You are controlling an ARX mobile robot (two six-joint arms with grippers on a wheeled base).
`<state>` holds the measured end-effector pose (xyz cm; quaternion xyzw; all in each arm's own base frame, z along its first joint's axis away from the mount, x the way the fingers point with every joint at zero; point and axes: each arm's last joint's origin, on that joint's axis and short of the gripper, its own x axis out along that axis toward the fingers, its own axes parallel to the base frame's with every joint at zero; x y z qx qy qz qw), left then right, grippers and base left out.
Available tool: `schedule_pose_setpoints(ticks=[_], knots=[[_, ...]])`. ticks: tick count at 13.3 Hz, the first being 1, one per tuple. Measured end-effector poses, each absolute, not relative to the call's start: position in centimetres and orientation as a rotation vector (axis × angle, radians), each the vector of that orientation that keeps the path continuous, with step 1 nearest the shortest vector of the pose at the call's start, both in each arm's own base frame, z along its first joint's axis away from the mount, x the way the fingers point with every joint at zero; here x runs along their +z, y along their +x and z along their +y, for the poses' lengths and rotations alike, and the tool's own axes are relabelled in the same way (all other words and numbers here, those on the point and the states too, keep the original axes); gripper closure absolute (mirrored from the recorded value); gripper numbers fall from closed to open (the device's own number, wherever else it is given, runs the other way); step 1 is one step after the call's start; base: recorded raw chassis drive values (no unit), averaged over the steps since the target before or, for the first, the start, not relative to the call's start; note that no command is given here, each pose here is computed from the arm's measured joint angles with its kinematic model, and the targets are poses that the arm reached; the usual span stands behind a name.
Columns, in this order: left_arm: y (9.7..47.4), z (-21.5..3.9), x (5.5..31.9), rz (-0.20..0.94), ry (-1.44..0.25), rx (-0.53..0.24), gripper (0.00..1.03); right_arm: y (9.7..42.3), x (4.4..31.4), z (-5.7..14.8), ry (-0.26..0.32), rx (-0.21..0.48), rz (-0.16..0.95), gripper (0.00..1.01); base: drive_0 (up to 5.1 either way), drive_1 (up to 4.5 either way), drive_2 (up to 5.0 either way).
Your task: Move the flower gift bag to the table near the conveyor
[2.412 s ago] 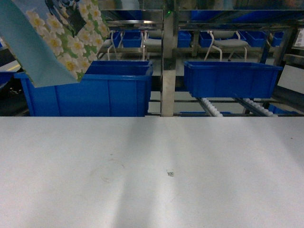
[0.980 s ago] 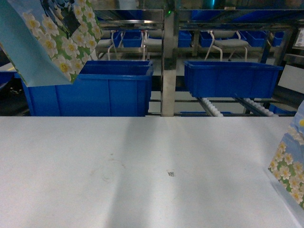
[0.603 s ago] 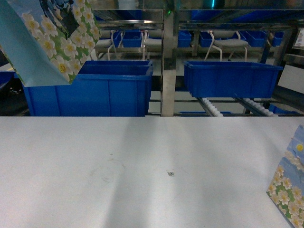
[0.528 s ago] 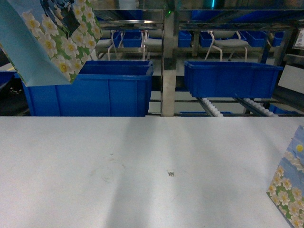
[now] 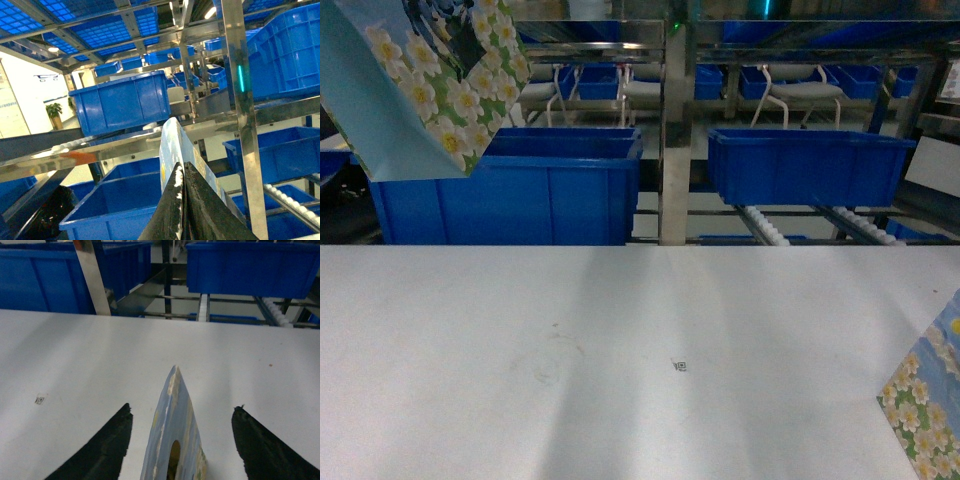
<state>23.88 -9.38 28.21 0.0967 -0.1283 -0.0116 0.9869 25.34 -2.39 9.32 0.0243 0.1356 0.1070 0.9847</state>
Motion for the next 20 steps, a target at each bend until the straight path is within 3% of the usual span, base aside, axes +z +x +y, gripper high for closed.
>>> schedule_pose_setpoints(ticks=[2, 3, 4, 7, 8, 9, 15, 20], knots=[[23.9, -9.4, 28.2, -0.258, 0.194, -0.023, 1.01, 25.0, 10.1, -2.4, 0.044, 0.199, 0.242, 0.22, 0.0, 0.00, 0.0], [23.9, -9.4, 28.2, -0.257, 0.194, -0.023, 1.01, 24.5, 11.0, -2.1, 0.047, 0.192, 0.208, 0.05, 0.0, 0.00, 0.0], [23.9, -9.4, 28.2, -0.257, 0.194, -0.023, 1.01, 23.8, 12.8, -1.2, 0.035, 0.187, 0.129, 0.04, 0.0, 0.00, 0.0], [23.9, -9.4, 28.2, -0.257, 0.194, -0.023, 1.01, 22.4, 15.2, 0.0, 0.022, 0.178, 0.057, 0.03, 0.0, 0.00, 0.0], [23.9, -9.4, 28.2, -0.257, 0.194, -0.023, 1.01, 20.5, 17.6, 0.0, 0.019, 0.134, 0.001, 0.03, 0.0, 0.00, 0.0], [23.9, -9.4, 28.2, -0.258, 0.194, -0.023, 1.01, 19.5, 18.3, 0.0, 0.026, 0.131, -0.008, 0.03, 0.0, 0.00, 0.0], [23.9, -9.4, 28.2, -0.257, 0.194, -0.023, 1.01, 15.2, 20.9, -0.3, 0.059, 0.116, -0.023, 0.03, 0.0, 0.00, 0.0], [23.9, -9.4, 28.2, -0.257, 0.194, -0.023, 1.01, 12.2, 21.3, -1.3, 0.072, 0.091, 0.014, 0.03, 0.0, 0.00, 0.0]])
